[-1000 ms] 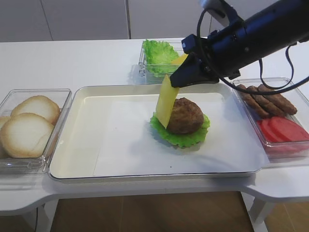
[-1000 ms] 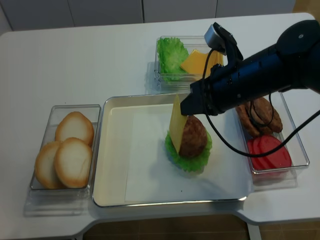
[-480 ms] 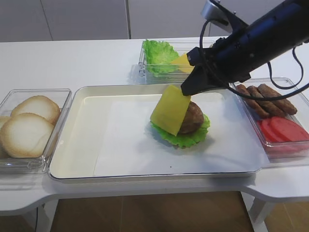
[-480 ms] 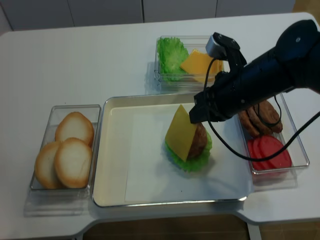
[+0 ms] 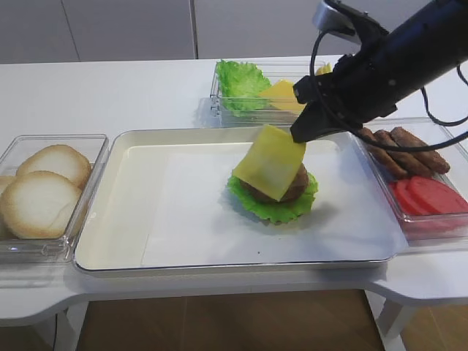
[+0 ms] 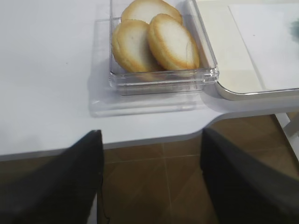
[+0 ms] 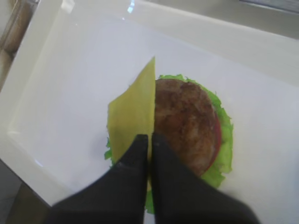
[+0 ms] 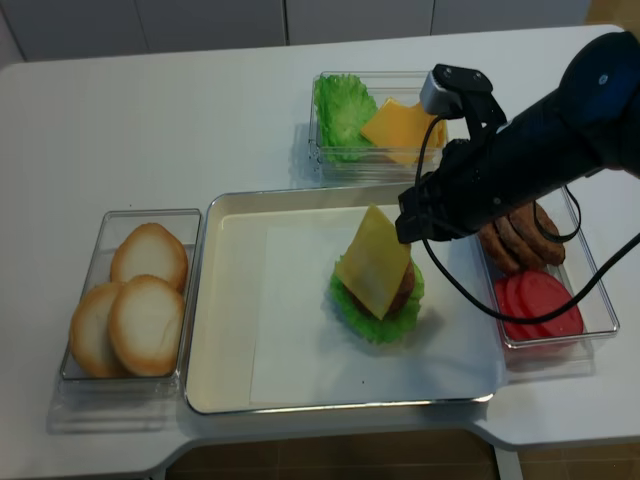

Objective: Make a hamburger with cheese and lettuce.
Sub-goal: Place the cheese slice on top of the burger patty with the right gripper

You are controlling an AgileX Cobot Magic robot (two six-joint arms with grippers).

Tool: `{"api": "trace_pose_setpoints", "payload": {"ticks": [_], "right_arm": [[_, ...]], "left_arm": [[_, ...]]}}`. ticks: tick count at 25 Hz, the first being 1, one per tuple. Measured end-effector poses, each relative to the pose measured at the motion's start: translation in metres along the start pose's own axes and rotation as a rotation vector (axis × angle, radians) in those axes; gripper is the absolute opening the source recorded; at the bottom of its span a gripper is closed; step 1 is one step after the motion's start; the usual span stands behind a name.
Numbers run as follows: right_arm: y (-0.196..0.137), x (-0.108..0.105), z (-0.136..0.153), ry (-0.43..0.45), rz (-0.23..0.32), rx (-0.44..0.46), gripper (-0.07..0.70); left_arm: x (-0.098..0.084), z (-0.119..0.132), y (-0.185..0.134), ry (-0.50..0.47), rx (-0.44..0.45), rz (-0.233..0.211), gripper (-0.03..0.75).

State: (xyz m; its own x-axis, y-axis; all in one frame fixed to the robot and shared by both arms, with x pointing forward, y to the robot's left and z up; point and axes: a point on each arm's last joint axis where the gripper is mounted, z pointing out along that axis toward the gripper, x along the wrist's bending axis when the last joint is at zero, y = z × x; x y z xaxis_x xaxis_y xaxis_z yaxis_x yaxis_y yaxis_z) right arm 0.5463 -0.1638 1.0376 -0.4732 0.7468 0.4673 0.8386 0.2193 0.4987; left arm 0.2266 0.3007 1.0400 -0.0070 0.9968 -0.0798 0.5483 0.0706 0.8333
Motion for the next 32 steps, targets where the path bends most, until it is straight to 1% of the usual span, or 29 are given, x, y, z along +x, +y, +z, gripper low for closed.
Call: {"api": "trace_pose_setpoints", "payload": {"ticks": [5,11,23,25,27,32], "right_arm": [[0.002,-0.002,0.000,-0.021,-0.004,-0.018,0.003],[0.001,-0.003,0.001,-0.031,-0.013,-0.011,0.003],[-0.003,-0.016,0.018,-0.048,-0.002,0.049,0.006],[-0.003,-0.017,0.019,-0.048,0.000,0.052,0.032],[-0.003,-0.017,0.020,-0.051,0.008,0.052,0.084],[-0.003,-0.017,0.020,-0.051,0.020,0.051,0.252]], "left_arm": [[0.000,0.000,0.000,0.000,0.000,0.000,0.476],[0.000,0.000,0.000,0.000,0.000,0.000,0.476],[0.000,0.000,0.000,0.000,0.000,0.000,0.476],[0.000,0.000,0.000,0.000,0.000,0.000,0.476],[0.000,0.000,0.000,0.000,0.000,0.000,0.476],[0.000,0.000,0.000,0.000,0.000,0.000,0.476]]}}
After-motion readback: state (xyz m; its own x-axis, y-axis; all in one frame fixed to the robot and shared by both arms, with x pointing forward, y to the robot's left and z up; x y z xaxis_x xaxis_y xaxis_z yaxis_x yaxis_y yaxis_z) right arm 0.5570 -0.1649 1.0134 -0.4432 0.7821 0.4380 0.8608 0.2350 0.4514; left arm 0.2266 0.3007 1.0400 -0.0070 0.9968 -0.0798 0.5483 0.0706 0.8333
